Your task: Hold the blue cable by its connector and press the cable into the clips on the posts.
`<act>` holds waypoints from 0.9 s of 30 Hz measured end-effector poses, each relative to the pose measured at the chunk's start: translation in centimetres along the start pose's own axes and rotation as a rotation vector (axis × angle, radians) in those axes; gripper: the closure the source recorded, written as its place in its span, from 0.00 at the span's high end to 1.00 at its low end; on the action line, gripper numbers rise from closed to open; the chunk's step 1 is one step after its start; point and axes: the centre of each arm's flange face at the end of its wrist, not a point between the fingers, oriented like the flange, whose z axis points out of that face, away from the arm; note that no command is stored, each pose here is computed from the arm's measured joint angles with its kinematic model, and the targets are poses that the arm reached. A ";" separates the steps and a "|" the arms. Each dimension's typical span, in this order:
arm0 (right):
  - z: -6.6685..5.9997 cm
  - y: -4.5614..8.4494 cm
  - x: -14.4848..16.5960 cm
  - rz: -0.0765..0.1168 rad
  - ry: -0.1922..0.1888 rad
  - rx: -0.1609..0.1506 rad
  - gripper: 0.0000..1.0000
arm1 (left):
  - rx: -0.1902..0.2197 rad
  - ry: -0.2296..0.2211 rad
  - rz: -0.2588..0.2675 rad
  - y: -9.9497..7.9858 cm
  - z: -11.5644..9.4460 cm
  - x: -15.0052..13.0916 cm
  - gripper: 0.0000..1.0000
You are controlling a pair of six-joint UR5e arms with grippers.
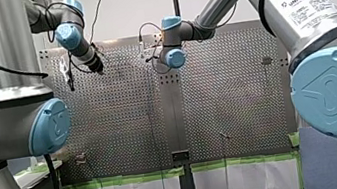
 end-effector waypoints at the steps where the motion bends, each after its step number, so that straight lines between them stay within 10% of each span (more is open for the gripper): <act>1: 0.0 0.0 0.0 0.000 0.000 0.000 0.00 | 0.005 0.010 -0.008 0.0 0.3 0.3 1.00; 27: 0.0 0.2 0.0 0.000 0.000 -0.002 0.00 | 0.149 0.139 -0.257 -0.8 1.7 2.1 1.00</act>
